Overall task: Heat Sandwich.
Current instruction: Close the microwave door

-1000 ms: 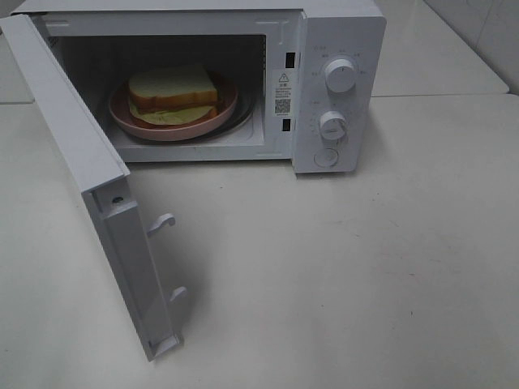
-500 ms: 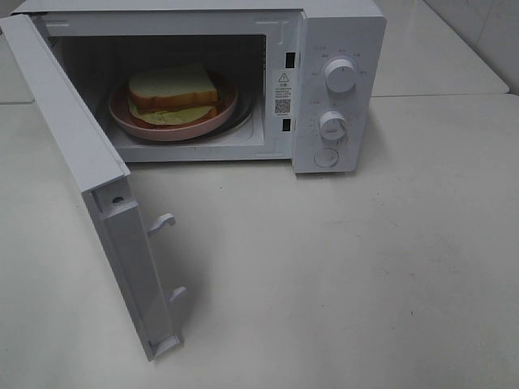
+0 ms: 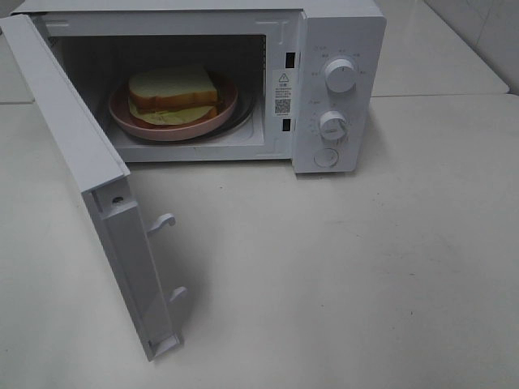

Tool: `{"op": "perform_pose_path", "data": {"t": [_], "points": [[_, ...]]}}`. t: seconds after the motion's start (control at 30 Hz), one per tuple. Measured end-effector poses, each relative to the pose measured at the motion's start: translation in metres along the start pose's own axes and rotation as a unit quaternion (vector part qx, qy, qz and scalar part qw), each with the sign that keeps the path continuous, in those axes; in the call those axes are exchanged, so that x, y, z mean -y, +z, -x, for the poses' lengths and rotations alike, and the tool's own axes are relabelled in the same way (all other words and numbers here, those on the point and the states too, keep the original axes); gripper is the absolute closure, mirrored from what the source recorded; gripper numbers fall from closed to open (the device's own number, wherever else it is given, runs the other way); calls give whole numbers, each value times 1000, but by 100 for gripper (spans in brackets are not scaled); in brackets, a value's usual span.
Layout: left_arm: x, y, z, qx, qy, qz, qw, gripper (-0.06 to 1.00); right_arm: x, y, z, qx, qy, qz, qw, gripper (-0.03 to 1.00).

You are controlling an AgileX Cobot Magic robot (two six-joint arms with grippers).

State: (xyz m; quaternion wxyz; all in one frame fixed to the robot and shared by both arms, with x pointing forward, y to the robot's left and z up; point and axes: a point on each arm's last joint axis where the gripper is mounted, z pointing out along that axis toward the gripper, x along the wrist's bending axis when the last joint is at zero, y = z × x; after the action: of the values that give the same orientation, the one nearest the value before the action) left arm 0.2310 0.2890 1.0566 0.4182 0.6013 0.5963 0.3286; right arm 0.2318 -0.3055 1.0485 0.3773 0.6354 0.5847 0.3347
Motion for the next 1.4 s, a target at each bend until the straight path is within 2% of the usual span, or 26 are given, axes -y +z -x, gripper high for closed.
{"op": "perform_pose_path", "data": {"t": [0.47,0.63,0.67,0.7,0.77,0.83,0.87,0.9,0.93,0.97,1.0,1.07,1.1,1.13,1.17,1.23,1.4], "points": [[-4,1,0,0,-1,-3,1000,-2,0,0,0,0,0,0,1000,21],[-19,10,-2,-7,-2,-2,1000,4,0,0,0,0,0,0,1000,21],[-25,17,-3,-8,-4,-7,1000,10,0,0,0,0,0,0,1000,21],[-25,17,-3,-8,-4,-7,1000,10,0,0,0,0,0,0,1000,21],[-30,23,-4,-12,-5,-9,1000,18,0,0,0,0,0,0,1000,21],[-39,35,-6,-15,-8,-11,1000,32,0,0,0,0,0,0,1000,21],[-39,35,-6,-15,-8,-11,1000,32,0,0,0,0,0,0,1000,21],[-41,40,-6,-17,-9,-13,1000,37,0,0,0,0,0,0,1000,21],[-44,50,-8,-20,-12,-15,1000,48,0,0,0,0,0,0,1000,21],[-45,56,-9,-22,-13,-18,1000,53,0,0,0,0,0,0,1000,21],[-45,56,-9,-22,-13,-18,1000,53,0,0,0,0,0,0,1000,21],[-47,72,-12,-28,-14,-10,999,67,0,0,0,0,0,0,1000,21],[-46,79,-14,-30,-13,-14,999,80,0,0,0,0,0,0,1000,21],[-46,85,-15,-32,-10,-9,999,87,0,0,0,0,0,0,1000,21],[-46,85,-15,-32,-10,-9,999,87,0,0,0,0,0,0,1000,21],[-43,103,-19,-39,5,-1,999,94,0,0,0,0,0,0,1000,21],[-34,129,-26,-53,33,23,998,94,0,0,0,0,0,0,1000,21]]}}
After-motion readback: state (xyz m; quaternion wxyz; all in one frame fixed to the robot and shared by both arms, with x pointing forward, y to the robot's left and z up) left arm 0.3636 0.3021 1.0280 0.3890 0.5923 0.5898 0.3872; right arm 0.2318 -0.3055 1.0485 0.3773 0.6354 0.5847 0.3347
